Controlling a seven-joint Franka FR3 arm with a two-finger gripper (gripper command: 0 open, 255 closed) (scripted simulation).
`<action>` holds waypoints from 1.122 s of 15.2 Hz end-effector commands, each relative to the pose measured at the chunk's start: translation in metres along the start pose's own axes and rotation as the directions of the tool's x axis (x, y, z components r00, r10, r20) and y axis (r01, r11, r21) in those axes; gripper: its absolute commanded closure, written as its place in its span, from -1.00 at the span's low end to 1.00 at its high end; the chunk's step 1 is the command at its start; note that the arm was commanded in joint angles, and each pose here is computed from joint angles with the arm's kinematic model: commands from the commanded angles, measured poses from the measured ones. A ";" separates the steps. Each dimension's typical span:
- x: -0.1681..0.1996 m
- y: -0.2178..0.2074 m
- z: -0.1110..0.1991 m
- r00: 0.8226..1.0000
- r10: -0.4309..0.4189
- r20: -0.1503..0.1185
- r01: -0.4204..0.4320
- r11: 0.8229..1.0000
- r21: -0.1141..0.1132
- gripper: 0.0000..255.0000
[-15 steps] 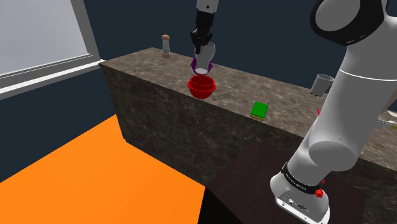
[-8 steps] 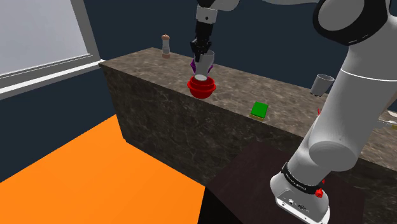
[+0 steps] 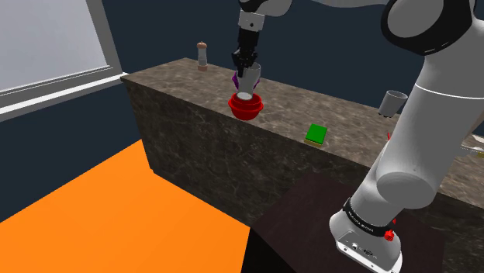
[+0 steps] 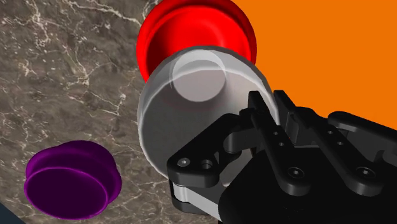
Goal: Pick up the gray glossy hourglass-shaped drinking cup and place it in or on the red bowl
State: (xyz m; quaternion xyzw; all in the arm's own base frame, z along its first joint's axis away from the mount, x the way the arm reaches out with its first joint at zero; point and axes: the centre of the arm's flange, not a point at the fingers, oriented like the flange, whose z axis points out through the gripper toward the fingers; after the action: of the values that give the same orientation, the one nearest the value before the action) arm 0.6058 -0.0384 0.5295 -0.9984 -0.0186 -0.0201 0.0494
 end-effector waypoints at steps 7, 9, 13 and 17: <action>0.000 0.000 -0.013 1.000 0.000 -0.001 0.000 1.000 0.000 -1.00; 0.000 0.000 -0.040 1.000 0.000 -0.001 0.000 1.000 0.000 -1.00; 0.000 0.000 -0.050 1.000 0.000 -0.001 0.000 1.000 0.000 -1.00; 0.000 0.000 -0.050 1.000 0.000 -0.001 0.000 1.000 0.000 -1.00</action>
State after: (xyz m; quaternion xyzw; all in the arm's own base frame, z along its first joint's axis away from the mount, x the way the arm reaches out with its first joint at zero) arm 0.6039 -0.0434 0.5794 -0.9984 -0.0186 -0.0205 0.0494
